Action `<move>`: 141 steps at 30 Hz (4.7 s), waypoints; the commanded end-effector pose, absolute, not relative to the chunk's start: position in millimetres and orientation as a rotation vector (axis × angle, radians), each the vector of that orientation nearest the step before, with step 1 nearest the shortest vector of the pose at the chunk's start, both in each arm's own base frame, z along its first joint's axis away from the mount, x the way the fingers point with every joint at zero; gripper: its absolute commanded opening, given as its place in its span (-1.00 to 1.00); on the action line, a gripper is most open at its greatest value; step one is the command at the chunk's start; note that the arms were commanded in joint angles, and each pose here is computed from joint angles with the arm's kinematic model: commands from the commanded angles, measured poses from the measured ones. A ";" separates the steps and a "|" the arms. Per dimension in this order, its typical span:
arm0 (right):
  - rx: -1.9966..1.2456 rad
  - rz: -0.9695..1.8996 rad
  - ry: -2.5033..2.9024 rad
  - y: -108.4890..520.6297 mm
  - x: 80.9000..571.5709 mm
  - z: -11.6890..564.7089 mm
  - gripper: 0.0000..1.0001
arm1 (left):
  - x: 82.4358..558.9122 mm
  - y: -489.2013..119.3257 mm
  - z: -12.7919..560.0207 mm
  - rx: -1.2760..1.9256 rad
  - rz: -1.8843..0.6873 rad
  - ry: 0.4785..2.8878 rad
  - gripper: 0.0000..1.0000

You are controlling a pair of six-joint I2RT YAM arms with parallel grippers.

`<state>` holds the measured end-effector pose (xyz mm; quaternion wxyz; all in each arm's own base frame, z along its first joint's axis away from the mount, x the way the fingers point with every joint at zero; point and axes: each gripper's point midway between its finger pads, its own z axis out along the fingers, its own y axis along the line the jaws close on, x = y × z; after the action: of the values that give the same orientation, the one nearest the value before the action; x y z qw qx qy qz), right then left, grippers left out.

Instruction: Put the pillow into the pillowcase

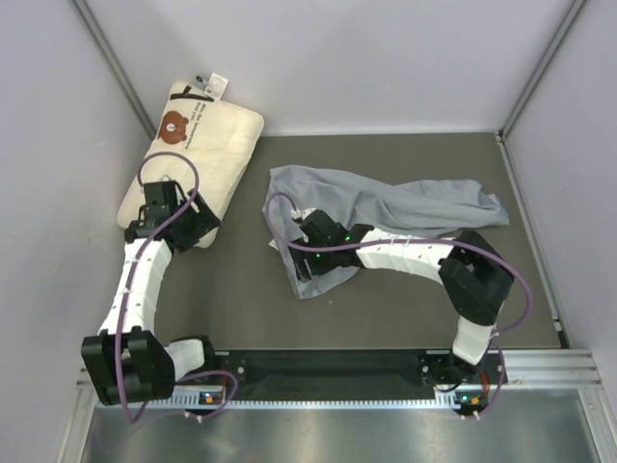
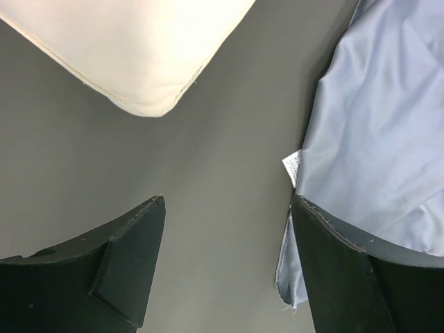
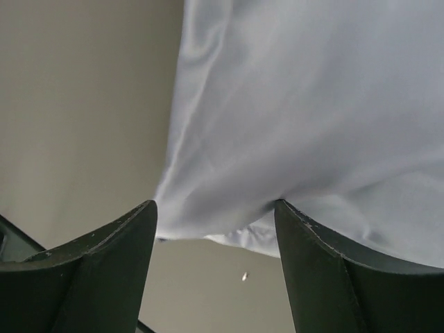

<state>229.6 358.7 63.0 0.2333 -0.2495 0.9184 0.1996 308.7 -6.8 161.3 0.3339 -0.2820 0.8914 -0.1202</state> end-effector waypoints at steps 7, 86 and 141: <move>-0.754 0.395 2.470 390.3 249.9 61.6 0.31 | 312.8 -1.3 185.6 -0.691 -0.340 2.261 0.56; -0.660 0.656 2.306 355.3 271.5 130.9 -1.00 | 342.6 51.0 118.8 -1.096 -0.055 2.207 0.50; -0.540 0.647 2.300 297.8 275.7 125.1 -0.78 | 337.0 53.9 148.0 -0.979 0.038 2.282 0.98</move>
<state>272.4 302.4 124.8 0.3391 -0.2124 0.8793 0.2585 352.7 52.4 167.4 0.3551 -0.3752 0.8556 0.0321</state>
